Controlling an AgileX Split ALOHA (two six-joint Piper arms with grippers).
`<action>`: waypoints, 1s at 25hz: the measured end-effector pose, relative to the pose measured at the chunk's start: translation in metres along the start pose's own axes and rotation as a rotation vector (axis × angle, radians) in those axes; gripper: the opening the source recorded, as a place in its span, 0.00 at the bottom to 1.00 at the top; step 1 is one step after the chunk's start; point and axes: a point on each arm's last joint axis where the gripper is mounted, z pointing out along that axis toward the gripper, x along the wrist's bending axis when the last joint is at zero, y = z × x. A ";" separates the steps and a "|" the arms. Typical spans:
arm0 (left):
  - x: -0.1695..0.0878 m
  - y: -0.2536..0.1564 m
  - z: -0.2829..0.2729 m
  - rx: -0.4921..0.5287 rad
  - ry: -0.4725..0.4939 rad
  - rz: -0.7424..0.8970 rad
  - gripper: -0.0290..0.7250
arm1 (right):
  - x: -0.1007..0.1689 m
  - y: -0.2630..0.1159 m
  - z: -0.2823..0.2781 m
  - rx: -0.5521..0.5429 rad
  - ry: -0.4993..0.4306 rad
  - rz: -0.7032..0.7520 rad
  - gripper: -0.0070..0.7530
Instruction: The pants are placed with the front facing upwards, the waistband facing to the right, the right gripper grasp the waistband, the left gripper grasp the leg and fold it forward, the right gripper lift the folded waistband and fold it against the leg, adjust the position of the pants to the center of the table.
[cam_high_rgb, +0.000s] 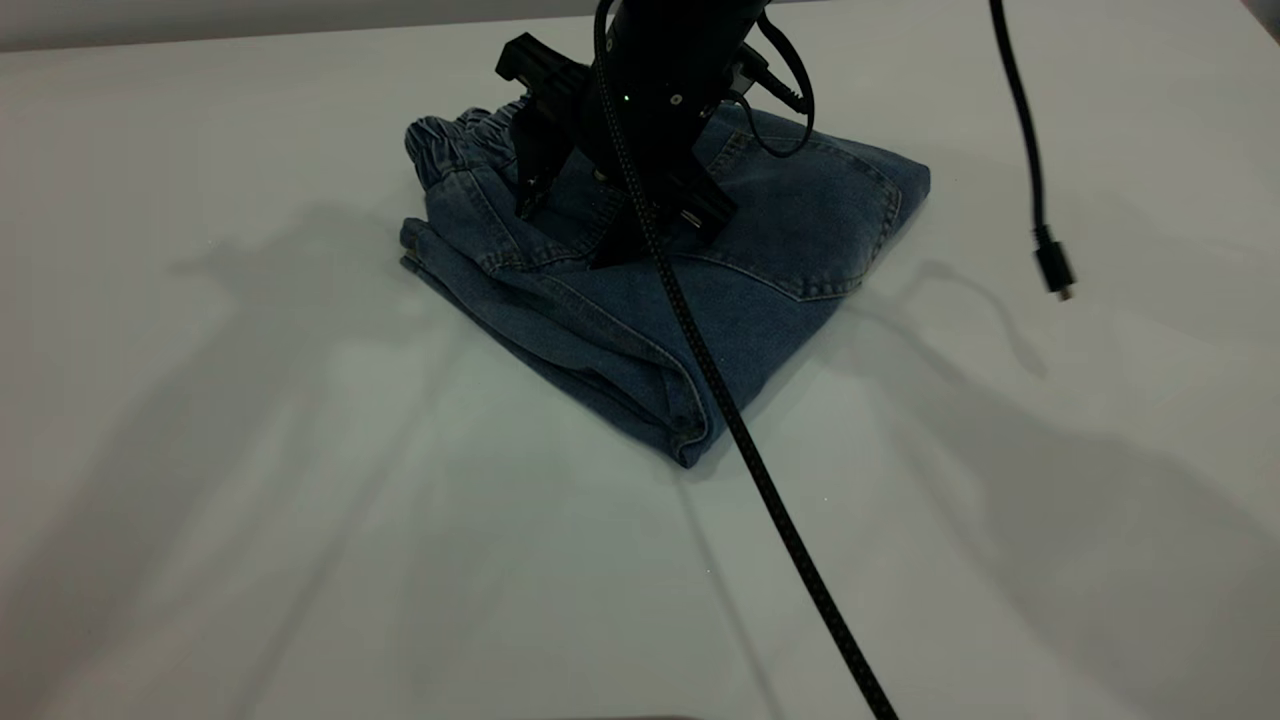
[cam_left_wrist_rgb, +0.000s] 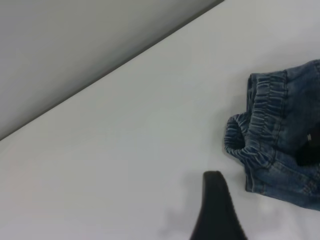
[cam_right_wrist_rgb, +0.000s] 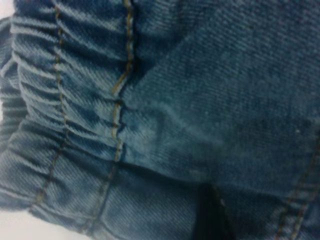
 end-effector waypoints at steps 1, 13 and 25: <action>0.000 0.000 0.000 0.001 0.000 0.000 0.63 | 0.000 0.000 0.000 0.003 -0.003 -0.001 0.59; 0.000 -0.001 0.000 0.007 -0.002 -0.001 0.63 | -0.004 -0.020 0.002 0.128 -0.089 -0.317 0.59; 0.000 -0.001 0.000 0.007 -0.002 -0.002 0.63 | -0.014 -0.067 0.010 0.347 -0.268 -0.729 0.59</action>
